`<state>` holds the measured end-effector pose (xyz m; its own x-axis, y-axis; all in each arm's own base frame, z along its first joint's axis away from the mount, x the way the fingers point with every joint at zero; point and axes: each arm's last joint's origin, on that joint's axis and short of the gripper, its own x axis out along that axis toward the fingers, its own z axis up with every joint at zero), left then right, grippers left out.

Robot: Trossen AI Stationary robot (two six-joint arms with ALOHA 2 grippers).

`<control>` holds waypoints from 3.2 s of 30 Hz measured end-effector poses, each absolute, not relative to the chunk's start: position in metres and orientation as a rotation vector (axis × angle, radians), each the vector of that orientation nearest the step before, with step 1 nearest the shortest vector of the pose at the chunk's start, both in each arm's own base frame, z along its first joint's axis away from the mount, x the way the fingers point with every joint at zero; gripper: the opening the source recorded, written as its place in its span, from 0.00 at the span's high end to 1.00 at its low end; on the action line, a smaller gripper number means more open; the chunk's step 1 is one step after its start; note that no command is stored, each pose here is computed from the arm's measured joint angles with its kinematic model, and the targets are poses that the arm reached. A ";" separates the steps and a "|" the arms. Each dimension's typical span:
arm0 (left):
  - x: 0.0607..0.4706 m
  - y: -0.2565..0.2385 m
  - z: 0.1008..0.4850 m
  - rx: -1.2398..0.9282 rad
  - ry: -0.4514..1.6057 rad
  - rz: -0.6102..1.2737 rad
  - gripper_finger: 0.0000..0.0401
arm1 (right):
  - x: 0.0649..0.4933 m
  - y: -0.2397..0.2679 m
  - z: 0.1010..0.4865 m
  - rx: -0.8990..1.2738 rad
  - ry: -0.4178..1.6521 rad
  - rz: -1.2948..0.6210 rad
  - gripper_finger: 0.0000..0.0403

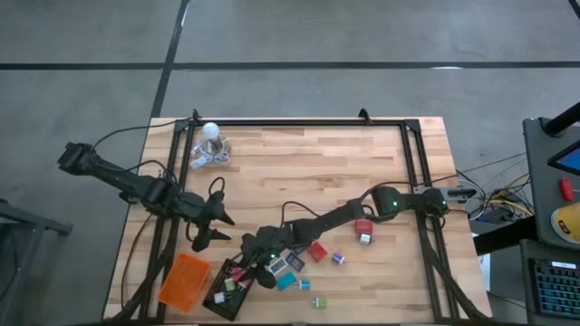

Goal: Pick & Place Office items
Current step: Put the pink charger adapter into the black basket, then put the purple charger adapter into the black basket

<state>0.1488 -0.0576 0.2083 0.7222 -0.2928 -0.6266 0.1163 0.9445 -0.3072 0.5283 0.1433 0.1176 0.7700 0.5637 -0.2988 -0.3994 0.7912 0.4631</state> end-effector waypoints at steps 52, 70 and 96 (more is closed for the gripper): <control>0.149 -0.057 0.208 -0.250 0.719 -0.213 0.39 | 0.431 0.130 0.233 0.446 1.171 0.126 0.48; 0.166 -0.062 0.240 0.059 0.281 -0.333 0.39 | 0.385 0.206 0.243 0.494 1.156 -0.165 0.48; 0.166 -0.062 0.239 0.062 0.286 -0.332 0.39 | 0.326 0.201 0.206 0.385 1.424 -0.707 0.48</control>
<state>0.1660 -0.0624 0.2386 0.9055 -0.3126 -0.2870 0.3300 0.9439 0.0130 0.3259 0.2006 0.2055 -0.0063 -0.2133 -0.9770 0.6494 0.7421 -0.1662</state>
